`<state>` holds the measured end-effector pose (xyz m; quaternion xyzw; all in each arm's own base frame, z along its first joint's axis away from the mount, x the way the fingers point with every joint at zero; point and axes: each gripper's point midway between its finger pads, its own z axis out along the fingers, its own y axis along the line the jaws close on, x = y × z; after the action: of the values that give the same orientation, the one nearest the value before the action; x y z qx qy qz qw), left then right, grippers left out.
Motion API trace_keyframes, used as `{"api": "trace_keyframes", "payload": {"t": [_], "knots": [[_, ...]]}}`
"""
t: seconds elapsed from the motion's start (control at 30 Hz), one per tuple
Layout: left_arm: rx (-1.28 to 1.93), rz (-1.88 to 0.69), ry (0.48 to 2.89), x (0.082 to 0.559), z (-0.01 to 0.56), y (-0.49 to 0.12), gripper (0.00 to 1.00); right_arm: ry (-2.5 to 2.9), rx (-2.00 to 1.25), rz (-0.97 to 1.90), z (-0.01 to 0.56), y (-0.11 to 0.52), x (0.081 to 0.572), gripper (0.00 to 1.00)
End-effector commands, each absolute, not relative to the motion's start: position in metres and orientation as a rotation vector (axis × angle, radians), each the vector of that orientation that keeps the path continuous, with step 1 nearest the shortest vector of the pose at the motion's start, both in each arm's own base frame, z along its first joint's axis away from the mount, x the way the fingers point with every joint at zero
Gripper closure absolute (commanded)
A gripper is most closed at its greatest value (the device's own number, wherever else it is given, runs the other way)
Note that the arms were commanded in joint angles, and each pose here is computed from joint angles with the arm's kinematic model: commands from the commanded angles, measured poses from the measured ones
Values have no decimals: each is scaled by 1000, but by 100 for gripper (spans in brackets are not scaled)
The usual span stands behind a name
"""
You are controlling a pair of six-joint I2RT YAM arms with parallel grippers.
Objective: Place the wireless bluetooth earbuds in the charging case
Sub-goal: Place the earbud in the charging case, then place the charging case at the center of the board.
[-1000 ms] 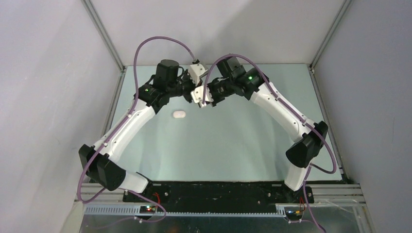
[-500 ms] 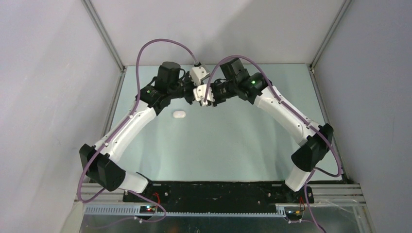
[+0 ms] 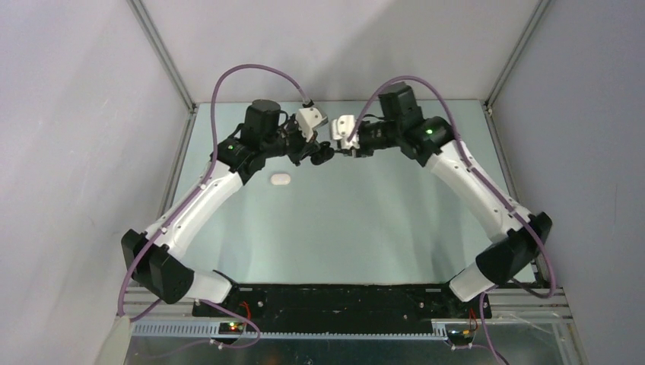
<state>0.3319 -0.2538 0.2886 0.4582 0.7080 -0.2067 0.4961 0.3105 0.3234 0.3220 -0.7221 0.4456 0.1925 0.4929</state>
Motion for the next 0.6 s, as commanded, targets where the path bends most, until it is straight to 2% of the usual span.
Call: {"api": "trace_keyframes", "payload": {"t": [0.0,0.2,0.43,0.57], "knots": [[1123,-474,1633,331,305,-253,100,1043,-1606,514,368,305,291,64],[1146,-476,1629,331,300,-254,100,1178,-1563,547,339,289,289,62],[1235,-479,1540,323,304,-255,100,1427,-1313,802,322,288,315,50],[1321,-494,1498,321,286,-252,100,1529,-1285,921,301,286,326,49]]}}
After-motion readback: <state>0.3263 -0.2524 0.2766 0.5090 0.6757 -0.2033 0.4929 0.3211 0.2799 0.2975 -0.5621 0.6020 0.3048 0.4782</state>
